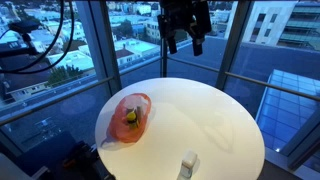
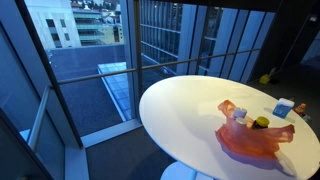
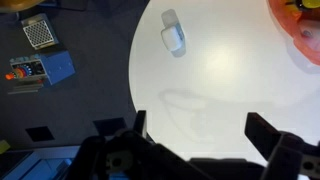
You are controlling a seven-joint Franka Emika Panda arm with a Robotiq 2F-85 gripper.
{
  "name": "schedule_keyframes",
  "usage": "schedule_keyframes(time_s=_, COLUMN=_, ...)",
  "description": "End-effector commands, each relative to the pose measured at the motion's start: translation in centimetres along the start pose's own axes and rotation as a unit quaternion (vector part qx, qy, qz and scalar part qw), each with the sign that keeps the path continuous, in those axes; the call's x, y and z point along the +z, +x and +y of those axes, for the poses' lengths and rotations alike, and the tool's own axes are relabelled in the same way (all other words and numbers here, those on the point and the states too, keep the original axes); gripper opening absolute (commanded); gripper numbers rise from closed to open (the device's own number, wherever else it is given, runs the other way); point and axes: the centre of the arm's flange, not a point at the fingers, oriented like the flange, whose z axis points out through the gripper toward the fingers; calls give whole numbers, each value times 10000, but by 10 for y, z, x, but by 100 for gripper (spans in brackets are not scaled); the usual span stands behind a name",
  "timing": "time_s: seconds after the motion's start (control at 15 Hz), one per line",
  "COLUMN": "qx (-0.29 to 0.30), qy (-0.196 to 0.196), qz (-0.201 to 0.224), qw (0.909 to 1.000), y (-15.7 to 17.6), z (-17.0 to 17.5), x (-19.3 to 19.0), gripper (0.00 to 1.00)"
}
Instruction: Pick up the blue object on the table and place it in the plastic bag
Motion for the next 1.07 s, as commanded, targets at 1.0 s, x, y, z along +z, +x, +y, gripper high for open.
schedule_keyframes(time_s=1.0, qx=345, qy=52, qz=-705, qw=9969, y=33, z=18, x=128, gripper=100)
